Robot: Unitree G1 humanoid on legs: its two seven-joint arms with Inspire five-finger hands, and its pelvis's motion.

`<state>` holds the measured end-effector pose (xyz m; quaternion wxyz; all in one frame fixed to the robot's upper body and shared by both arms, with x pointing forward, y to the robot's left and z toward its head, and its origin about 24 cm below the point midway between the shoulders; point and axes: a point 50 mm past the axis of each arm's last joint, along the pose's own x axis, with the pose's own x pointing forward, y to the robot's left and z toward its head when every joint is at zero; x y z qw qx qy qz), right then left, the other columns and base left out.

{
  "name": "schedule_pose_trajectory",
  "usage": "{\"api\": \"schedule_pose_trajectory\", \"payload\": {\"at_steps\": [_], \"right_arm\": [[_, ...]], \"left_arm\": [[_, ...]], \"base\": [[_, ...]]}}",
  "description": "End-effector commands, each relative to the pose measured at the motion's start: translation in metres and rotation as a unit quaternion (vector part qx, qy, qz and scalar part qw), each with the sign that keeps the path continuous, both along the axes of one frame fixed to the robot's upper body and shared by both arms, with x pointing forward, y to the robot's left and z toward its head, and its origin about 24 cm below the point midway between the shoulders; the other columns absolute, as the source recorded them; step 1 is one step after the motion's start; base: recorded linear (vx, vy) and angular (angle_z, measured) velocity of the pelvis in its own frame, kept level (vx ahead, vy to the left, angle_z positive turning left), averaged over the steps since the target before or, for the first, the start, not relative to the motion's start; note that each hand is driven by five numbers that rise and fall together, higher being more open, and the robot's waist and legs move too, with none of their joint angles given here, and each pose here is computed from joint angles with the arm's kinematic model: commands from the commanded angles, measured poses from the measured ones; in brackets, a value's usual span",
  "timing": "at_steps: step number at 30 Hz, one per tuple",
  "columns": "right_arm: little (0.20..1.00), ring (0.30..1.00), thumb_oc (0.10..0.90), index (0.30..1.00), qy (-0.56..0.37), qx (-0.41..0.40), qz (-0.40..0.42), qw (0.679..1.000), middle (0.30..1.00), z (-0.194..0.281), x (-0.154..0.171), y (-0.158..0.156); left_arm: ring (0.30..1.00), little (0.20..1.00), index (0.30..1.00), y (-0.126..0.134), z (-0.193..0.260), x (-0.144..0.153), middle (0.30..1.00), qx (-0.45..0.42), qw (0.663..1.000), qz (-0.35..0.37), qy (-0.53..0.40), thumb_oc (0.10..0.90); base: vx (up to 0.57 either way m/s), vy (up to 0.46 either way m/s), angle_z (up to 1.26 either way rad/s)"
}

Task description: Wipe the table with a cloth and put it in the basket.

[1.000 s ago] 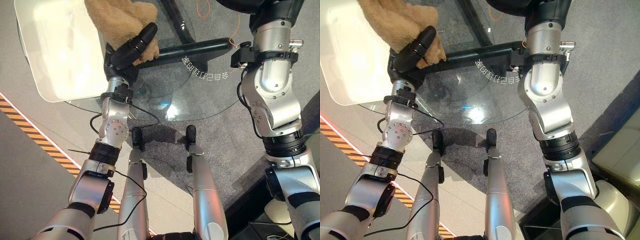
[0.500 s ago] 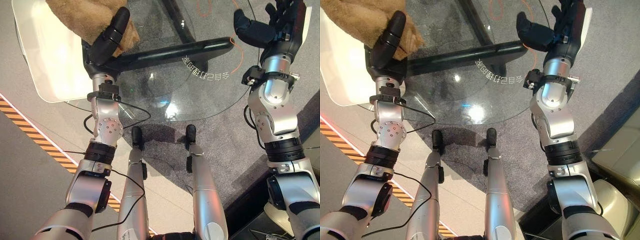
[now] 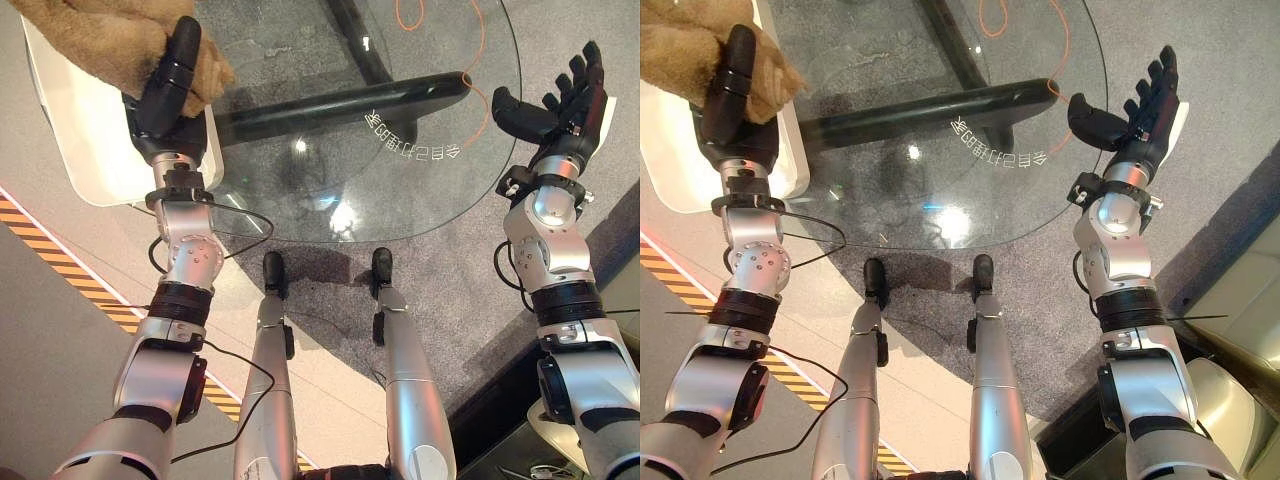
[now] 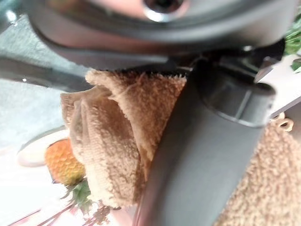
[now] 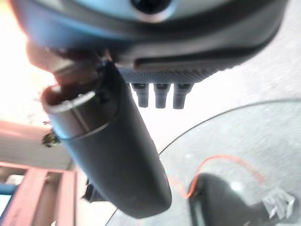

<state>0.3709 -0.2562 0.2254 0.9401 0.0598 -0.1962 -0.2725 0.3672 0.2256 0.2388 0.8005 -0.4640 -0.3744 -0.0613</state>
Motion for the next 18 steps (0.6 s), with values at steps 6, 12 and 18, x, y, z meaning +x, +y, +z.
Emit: {"api": "schedule_pose_trajectory", "payload": {"at_steps": [6,12,18], "right_arm": [[0.9,0.9,0.8,0.9,-0.045,0.034,-0.078,0.995,0.9,0.007,-0.016,-0.059],[0.9,0.9,0.8,0.9,0.017,0.051,-0.095,0.994,0.9,-0.031,-0.018,-0.073],[0.9,0.9,0.8,0.9,0.074,0.062,-0.103,0.99,0.9,-0.062,-0.025,-0.093]], "left_arm": [[0.3,0.2,0.3,0.044,0.086,-0.031,0.3,0.028,0.979,0.106,-0.175,0.1],[0.3,0.2,0.3,0.062,0.084,-0.033,0.3,0.025,0.977,0.148,-0.15,0.1],[0.3,0.2,0.3,0.079,0.084,-0.033,0.3,0.017,0.975,0.197,-0.101,0.1]], "base": [[0.0,0.0,0.0],[0.0,0.0,0.0],[0.0,0.0,0.0]]}}
